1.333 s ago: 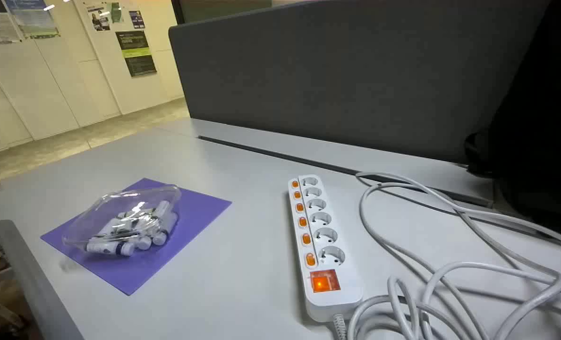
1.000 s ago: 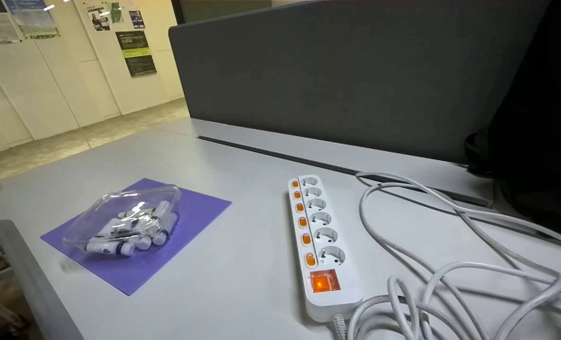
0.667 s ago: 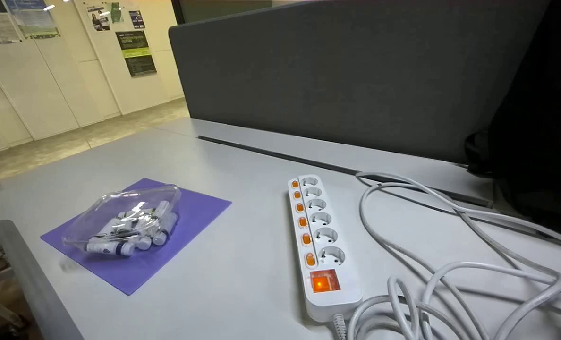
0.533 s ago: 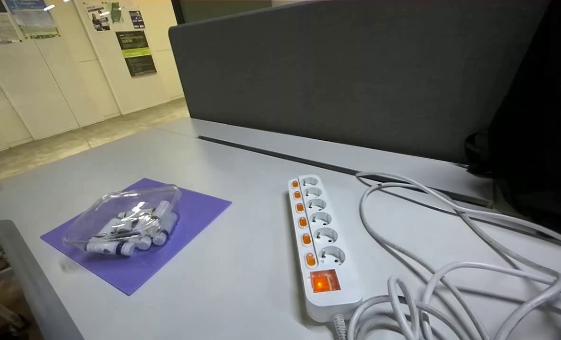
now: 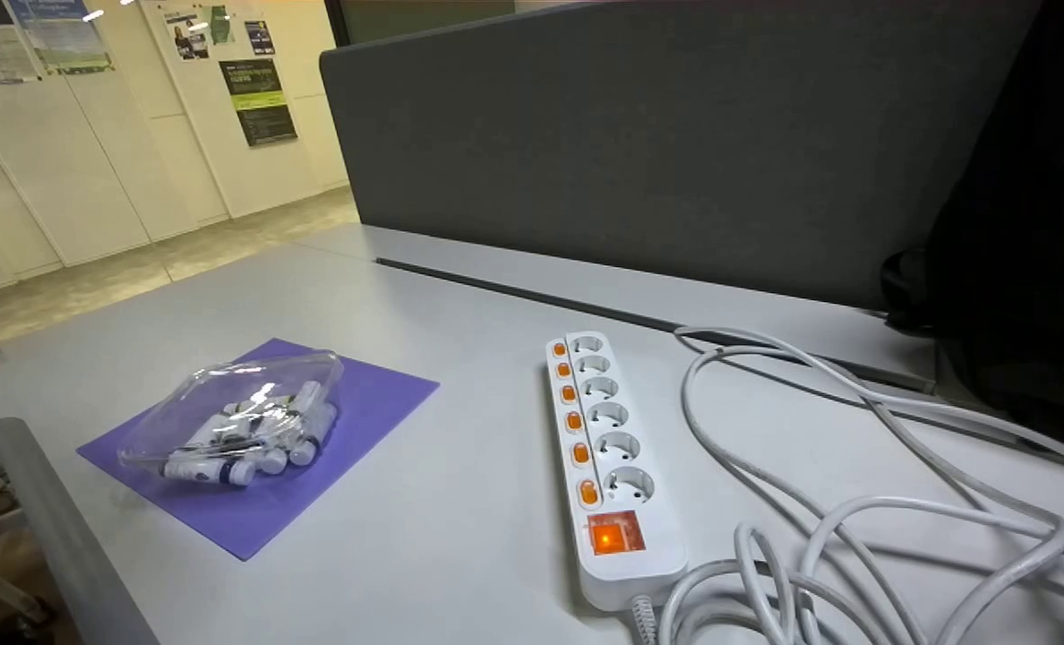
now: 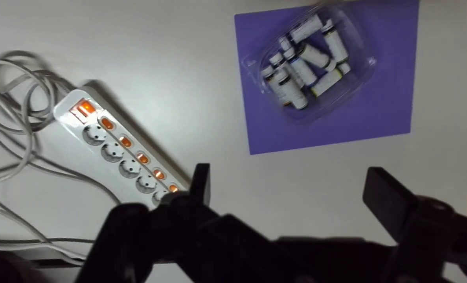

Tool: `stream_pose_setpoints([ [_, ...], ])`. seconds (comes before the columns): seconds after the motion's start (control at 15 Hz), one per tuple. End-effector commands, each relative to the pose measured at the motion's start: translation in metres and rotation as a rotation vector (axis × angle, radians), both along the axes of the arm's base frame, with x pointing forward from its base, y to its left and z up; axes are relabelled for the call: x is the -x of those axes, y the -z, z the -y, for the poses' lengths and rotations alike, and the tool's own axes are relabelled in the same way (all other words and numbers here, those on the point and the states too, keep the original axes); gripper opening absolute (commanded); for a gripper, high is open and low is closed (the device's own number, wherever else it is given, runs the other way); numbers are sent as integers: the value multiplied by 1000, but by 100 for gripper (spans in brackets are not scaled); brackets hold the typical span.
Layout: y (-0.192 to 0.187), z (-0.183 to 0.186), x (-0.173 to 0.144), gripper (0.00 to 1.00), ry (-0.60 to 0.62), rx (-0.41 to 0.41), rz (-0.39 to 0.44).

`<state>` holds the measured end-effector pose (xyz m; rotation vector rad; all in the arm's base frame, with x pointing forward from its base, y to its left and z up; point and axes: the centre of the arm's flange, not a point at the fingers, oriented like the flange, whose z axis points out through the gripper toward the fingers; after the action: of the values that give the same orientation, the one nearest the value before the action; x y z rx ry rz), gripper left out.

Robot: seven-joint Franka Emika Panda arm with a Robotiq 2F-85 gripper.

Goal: Turn on the switch of the first slot of the adapter

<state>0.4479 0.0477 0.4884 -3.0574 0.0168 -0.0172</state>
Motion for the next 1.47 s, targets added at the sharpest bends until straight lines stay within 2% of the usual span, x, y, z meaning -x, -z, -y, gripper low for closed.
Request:
stream_pose_setpoints([
  [0.0,22,52,-14,100,183,30,73],
  [0.2,43,86,-30,100,293,48,164],
  [0.4,67,100,-49,100,360,97,219],
  [0.53,87,104,-58,100,386,119,201],
  [0.6,73,105,-45,100,330,93,208],
  [0.73,86,105,-48,100,326,96,191],
  [1.07,87,101,-50,100,322,96,185],
  [1.4,136,139,-70,100,368,38,120],
])
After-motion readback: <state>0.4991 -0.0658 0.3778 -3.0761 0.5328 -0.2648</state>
